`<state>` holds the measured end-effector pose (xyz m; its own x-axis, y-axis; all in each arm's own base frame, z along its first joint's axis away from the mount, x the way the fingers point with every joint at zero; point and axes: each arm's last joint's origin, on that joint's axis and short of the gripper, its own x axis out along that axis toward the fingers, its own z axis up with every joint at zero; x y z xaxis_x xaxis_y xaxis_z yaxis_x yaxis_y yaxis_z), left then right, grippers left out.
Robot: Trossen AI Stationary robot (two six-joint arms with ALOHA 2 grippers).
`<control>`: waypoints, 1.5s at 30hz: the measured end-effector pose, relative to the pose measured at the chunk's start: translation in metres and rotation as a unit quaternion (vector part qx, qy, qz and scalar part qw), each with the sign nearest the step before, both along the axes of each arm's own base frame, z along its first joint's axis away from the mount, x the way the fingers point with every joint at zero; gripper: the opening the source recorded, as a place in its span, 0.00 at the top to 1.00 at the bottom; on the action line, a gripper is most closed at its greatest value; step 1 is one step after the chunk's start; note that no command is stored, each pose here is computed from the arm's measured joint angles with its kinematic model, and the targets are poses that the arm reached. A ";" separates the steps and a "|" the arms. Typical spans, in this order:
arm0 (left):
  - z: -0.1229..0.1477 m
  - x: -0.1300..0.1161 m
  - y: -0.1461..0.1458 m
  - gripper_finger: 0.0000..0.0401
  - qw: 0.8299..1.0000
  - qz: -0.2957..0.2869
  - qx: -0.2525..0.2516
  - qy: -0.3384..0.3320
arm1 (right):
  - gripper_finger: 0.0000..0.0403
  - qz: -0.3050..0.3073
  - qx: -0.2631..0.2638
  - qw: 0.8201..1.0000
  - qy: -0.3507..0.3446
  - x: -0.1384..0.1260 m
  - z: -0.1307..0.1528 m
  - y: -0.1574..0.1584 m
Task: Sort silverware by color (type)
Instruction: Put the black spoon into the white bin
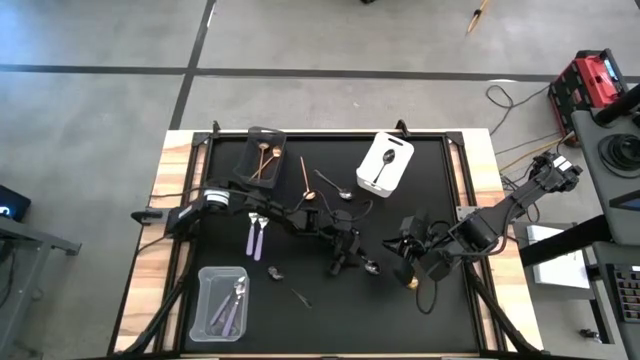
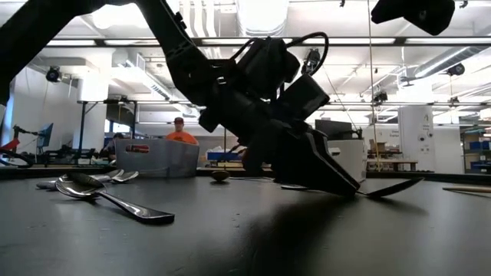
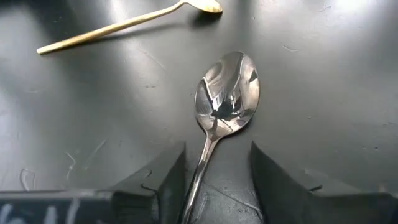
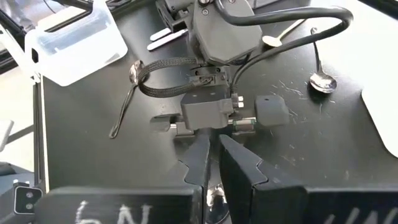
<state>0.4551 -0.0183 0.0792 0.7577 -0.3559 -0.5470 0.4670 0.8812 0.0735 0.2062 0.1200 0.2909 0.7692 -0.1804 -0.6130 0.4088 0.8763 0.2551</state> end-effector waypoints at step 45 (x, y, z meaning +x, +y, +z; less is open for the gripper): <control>0.101 -0.017 0.040 1.00 0.976 0.203 0.058 -0.046 | 0.93 0.042 -0.182 0.974 -0.126 0.019 0.016 0.009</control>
